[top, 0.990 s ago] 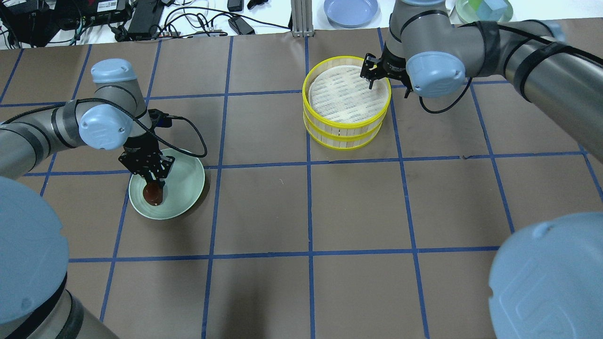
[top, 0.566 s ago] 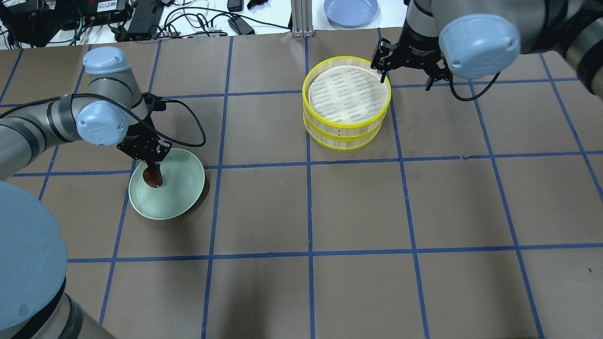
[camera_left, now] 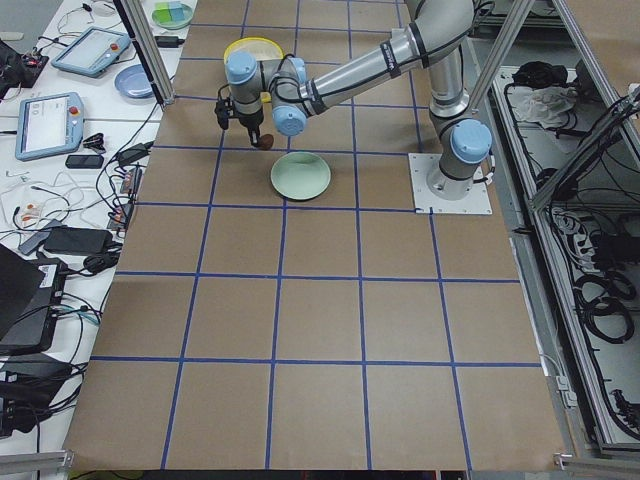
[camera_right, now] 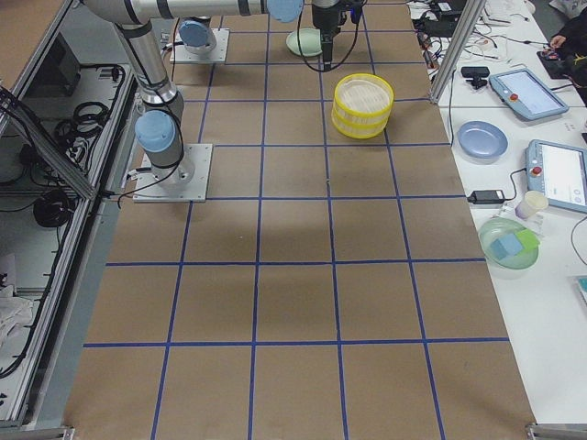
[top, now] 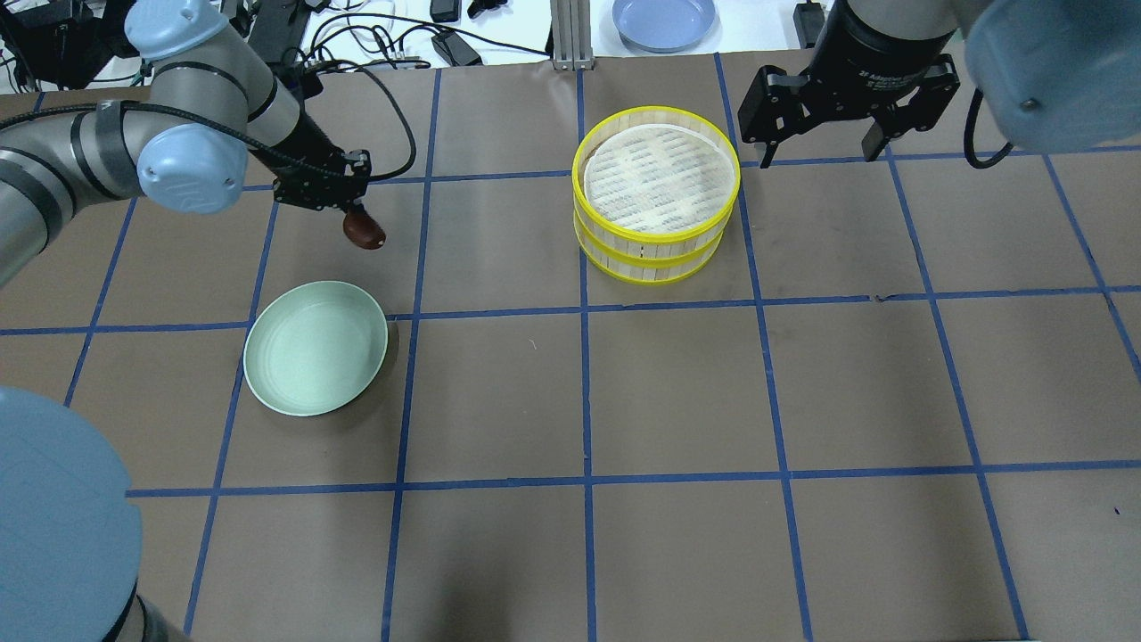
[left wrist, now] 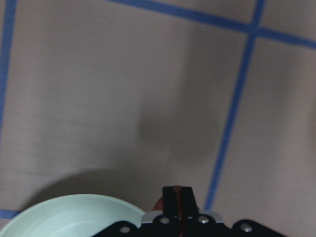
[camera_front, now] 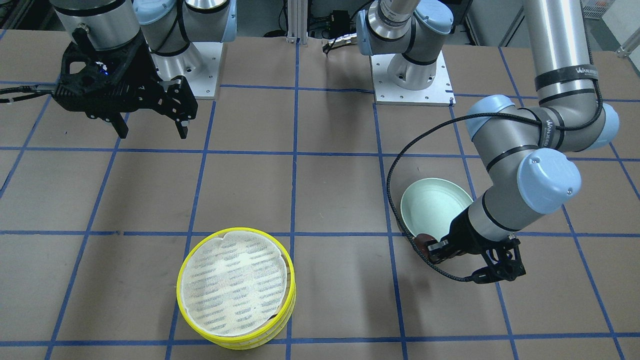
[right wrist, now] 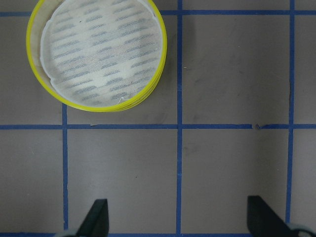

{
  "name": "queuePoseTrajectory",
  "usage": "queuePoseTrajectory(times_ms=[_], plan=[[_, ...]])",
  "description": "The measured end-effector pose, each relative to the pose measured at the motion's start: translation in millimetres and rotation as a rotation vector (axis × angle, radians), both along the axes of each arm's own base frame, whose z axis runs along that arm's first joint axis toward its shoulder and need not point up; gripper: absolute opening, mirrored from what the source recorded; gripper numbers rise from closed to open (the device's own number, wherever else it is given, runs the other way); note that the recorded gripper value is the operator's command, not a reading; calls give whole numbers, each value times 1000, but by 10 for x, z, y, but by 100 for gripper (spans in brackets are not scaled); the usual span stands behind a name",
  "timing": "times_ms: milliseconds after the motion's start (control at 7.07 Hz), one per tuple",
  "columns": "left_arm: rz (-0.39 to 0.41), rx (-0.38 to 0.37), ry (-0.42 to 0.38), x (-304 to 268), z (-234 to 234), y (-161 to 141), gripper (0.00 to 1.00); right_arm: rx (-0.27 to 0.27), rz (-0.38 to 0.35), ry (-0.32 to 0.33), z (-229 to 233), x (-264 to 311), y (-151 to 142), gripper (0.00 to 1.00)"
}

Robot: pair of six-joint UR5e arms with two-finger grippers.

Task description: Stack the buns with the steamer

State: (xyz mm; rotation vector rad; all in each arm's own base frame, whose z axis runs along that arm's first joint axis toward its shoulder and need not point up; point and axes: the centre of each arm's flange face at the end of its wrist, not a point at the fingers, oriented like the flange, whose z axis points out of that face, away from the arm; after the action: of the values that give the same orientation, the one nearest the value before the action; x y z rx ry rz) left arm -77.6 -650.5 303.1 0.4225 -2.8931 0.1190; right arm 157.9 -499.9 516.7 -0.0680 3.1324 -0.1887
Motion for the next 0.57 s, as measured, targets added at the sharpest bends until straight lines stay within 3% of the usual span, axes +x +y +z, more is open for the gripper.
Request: queuePoseTrajectory(times_ms=[283,566], plan=[[168,-108,238,-612,346,-120,0,-6,30,-28,26,24,24,100],[255,-155,439,-1255,518,-94,0,-11,32,-36,65,22,46,100]])
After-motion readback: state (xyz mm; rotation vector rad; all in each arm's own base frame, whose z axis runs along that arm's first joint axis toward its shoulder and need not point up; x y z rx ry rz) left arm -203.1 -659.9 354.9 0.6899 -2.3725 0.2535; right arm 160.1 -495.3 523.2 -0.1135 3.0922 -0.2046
